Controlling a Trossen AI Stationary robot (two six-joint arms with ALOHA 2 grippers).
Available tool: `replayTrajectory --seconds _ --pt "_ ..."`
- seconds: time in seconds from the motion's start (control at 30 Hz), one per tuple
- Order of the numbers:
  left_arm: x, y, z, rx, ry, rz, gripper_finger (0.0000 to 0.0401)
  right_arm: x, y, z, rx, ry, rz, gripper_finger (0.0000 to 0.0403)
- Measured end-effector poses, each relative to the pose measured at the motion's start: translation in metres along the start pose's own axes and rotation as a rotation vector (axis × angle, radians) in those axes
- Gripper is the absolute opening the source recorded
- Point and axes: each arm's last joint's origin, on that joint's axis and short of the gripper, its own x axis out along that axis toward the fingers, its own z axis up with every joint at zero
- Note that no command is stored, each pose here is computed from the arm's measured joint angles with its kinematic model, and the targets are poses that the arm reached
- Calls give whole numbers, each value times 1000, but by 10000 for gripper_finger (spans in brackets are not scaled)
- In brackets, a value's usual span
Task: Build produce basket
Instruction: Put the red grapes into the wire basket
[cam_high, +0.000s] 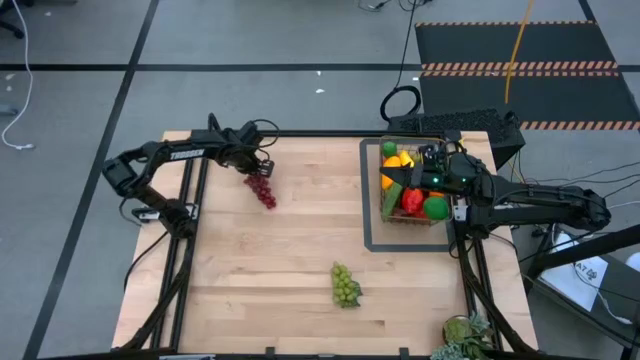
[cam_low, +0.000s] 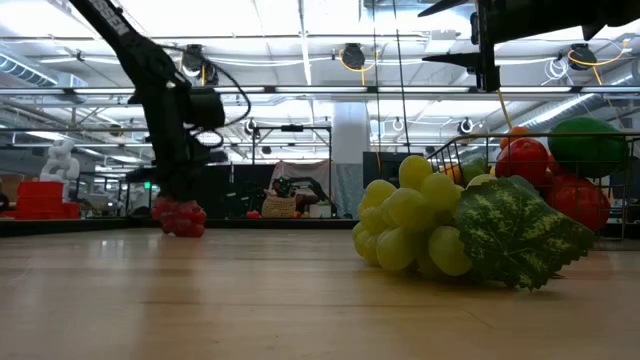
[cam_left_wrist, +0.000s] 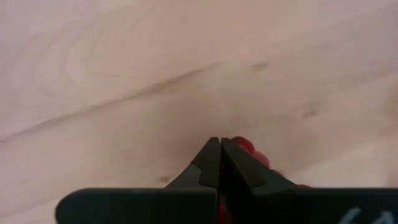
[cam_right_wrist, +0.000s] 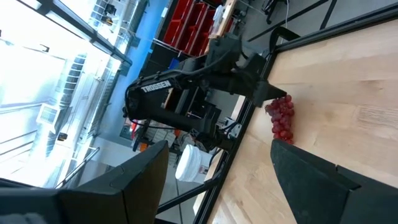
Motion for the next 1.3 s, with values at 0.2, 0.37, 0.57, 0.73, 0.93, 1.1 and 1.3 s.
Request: replayTrajectory --seconds 0.2,0.37,0.57,0.73,0.93,1.1,1.3 --pt "-32 -18 -2 25 -106 -88 3 0 0 1 -2 -22 -9 276" --pt "-59 -32 -7 46 -186 -161 2 0 0 1 -13 -28 -12 276" --pt "-89 -48 -15 87 -261 -257 1 0 -1 2 -30 -71 -34 276" --pt "-120 -59 -20 102 -320 -368 1 0 -1 3 -54 -95 -45 276" --pt "-148 -66 -23 55 -367 -563 1 0 -1 3 -81 -95 -47 276" --pt "-157 -70 -21 -66 -337 -706 1 0 -1 3 -86 -94 -47 276" --pt "-157 -76 -13 -191 -426 -878 0 0 -1 3 -87 -90 -45 276"
